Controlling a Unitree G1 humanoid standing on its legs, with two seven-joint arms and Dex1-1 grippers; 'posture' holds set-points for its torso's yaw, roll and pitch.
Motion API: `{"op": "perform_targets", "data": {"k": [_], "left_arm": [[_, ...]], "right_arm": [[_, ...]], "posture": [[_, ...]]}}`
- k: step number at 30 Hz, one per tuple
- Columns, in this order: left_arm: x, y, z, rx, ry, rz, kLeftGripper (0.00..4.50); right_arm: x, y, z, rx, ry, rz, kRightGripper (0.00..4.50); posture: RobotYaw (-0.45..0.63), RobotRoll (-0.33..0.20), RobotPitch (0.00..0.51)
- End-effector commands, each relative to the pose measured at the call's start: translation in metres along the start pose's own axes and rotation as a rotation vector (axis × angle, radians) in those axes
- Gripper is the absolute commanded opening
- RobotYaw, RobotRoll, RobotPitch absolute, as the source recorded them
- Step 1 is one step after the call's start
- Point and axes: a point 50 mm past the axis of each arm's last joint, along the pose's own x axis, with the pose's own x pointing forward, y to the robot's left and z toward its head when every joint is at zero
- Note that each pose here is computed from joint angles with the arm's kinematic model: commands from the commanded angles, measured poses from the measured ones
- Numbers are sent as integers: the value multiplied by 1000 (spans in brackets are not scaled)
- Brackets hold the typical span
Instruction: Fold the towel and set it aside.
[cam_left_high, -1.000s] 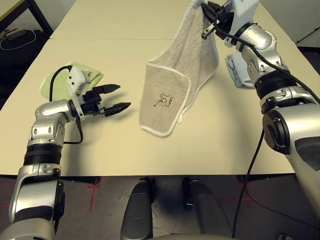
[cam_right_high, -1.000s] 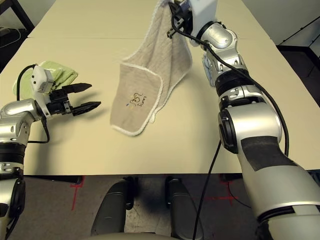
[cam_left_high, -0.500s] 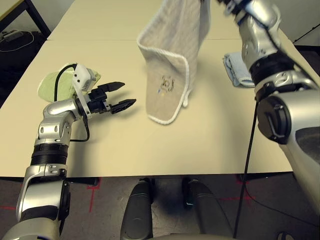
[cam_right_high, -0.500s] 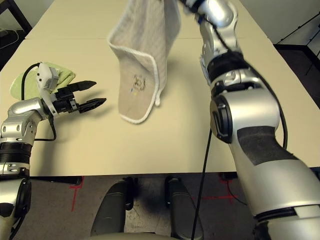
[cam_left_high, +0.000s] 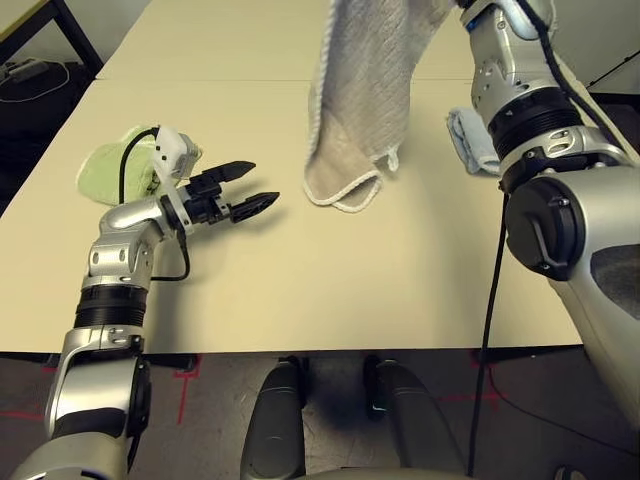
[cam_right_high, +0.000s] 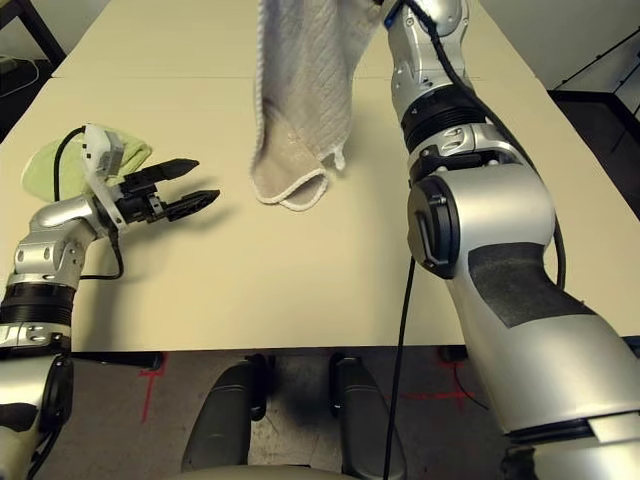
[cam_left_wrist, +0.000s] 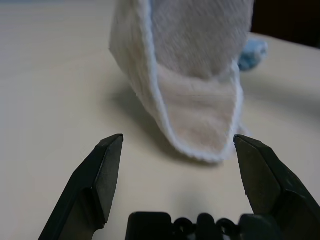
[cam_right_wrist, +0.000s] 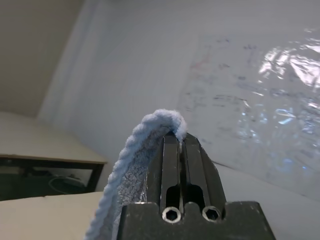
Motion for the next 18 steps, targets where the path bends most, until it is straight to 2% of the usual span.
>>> {"op": "perform_targets", "data": {"k": [1,10,18], "left_arm": [[16,3,8,-35,-41,29,4500],[47,6,19,6,-55,73,4500],[66,-6,8,-13,-9,64,4500]], "right_arm": [[0,2,4,11,-31,31,33],[-2,12,-1,59,-39,78,33],[3,8,5,81,-57,45,33]], "posture": [[116,0,189],[116,0,189],[121,0,188]]}}
